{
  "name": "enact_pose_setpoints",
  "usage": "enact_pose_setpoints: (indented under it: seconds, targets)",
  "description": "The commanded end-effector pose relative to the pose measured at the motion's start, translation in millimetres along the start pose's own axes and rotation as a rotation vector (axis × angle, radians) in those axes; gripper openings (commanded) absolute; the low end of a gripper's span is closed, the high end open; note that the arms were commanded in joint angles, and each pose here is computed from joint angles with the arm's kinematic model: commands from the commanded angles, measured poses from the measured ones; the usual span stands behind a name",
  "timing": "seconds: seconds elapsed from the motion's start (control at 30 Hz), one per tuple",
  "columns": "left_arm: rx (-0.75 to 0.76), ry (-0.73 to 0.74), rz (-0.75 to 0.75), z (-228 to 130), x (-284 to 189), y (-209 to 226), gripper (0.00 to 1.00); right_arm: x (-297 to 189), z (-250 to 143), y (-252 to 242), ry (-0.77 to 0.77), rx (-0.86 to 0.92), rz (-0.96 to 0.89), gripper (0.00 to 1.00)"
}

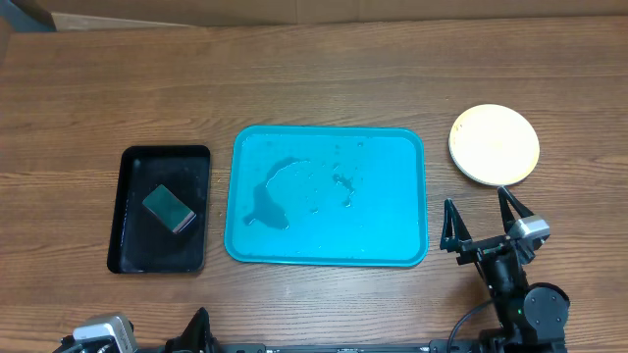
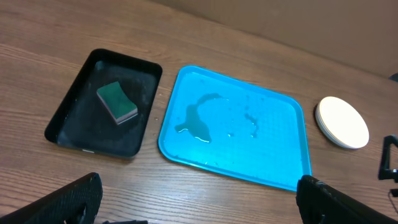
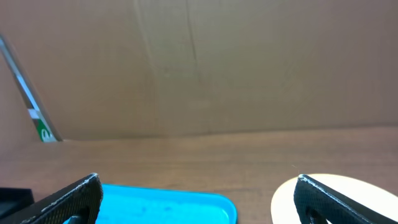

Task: Clean dirty plates on tray and stack at the side

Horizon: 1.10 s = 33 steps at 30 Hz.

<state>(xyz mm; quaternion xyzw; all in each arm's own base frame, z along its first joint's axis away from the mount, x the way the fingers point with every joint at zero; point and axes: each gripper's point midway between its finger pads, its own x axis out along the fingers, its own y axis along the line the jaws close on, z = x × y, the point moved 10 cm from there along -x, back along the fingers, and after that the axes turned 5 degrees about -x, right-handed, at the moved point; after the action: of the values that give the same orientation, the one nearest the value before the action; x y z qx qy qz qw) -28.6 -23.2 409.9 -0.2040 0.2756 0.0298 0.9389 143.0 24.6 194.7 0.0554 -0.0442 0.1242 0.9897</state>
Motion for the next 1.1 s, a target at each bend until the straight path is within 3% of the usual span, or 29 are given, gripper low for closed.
enact_pose_setpoints:
  seconds: [0.0, 0.37, 1.07]
  targets:
    - [-0.011, -0.006, 0.001, 0, -1, 1, 1.0, 0, -4, -3, -0.006, 0.005, -0.034, 1.0]
    - [-0.011, -0.006, 0.001, 0, -1, 1, 1.0, -4, -20, -22, 0.104, 0.016, -0.177, 1.0]
    - [-0.011, -0.006, 0.001, -1, -1, 1, 1.0, -3, -20, -20, 0.106, -0.039, -0.154, 1.0]
